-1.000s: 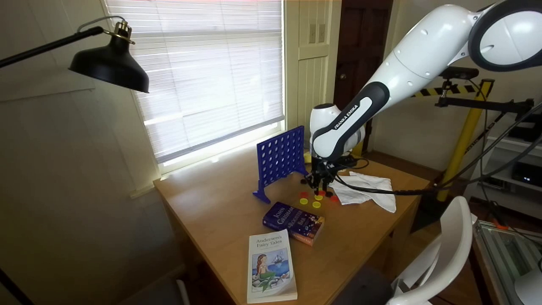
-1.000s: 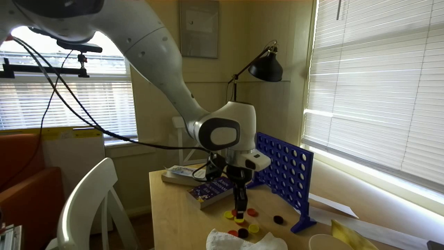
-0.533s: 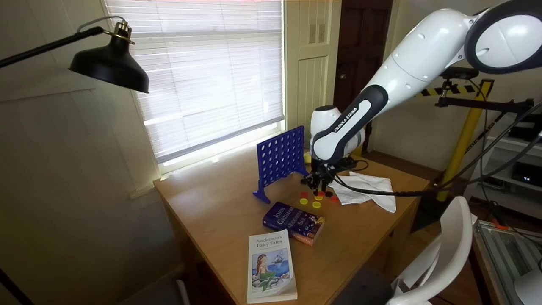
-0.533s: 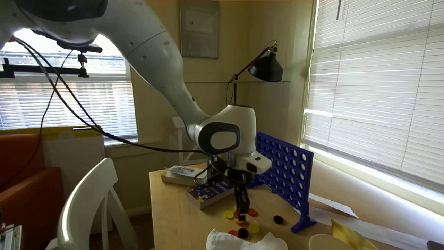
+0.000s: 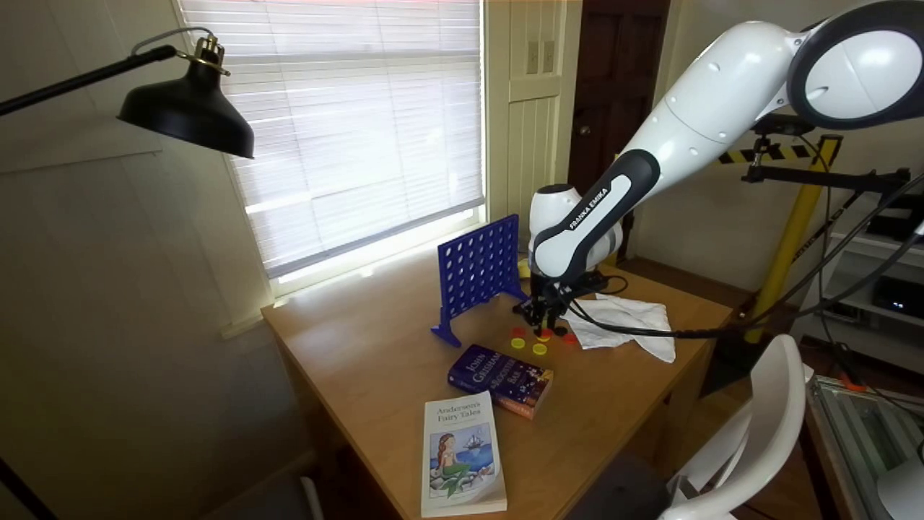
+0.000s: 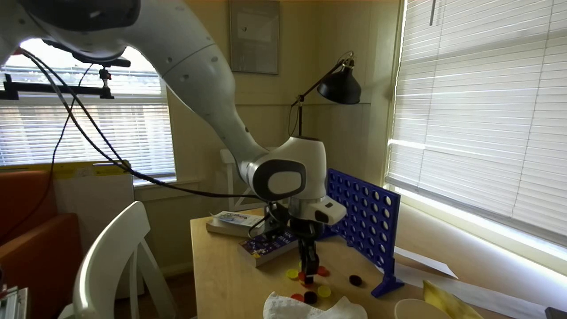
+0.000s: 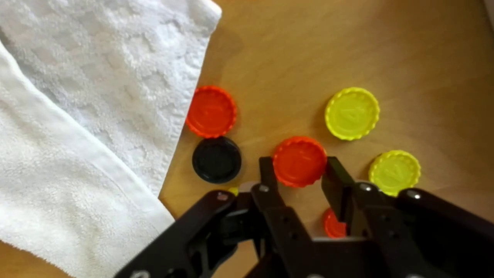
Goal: Put the orange circle over the yellow circle
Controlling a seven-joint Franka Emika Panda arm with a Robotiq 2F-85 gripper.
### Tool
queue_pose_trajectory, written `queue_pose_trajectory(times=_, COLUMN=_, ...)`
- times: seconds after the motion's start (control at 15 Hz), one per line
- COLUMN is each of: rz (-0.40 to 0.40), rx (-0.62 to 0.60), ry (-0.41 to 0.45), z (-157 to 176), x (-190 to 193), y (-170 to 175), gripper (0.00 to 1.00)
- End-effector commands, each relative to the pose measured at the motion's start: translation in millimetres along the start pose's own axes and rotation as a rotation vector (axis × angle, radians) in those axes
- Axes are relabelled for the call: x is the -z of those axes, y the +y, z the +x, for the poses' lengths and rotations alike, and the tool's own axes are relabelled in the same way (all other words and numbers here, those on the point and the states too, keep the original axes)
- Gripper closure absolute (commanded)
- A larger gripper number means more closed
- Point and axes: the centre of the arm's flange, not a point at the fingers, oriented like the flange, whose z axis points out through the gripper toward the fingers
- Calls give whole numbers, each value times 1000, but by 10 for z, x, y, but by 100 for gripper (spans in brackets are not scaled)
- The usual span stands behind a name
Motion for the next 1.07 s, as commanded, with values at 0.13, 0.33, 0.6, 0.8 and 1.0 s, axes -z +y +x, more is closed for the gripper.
queue_pose_trajectory(times=0.13, rz=35, rx=13, ry=12, z=-47, x=-48, y=27, gripper=90)
queue_pose_trajectory(times=0.33, rz=31, rx=14, ry=21, z=-44, x=-57, y=30, gripper=90)
queue_pose_trajectory(times=0.6, rz=32, rx=15, ry=26, z=-59, x=-77, y=39, gripper=90)
queue_pose_trajectory(times=0.8, rz=36, rx=18, ry=34, z=-67, x=-84, y=40, gripper=90)
queue_pose_trajectory(times=1.0, rz=38, rx=21, ry=43, z=-68, x=-82, y=41, gripper=90)
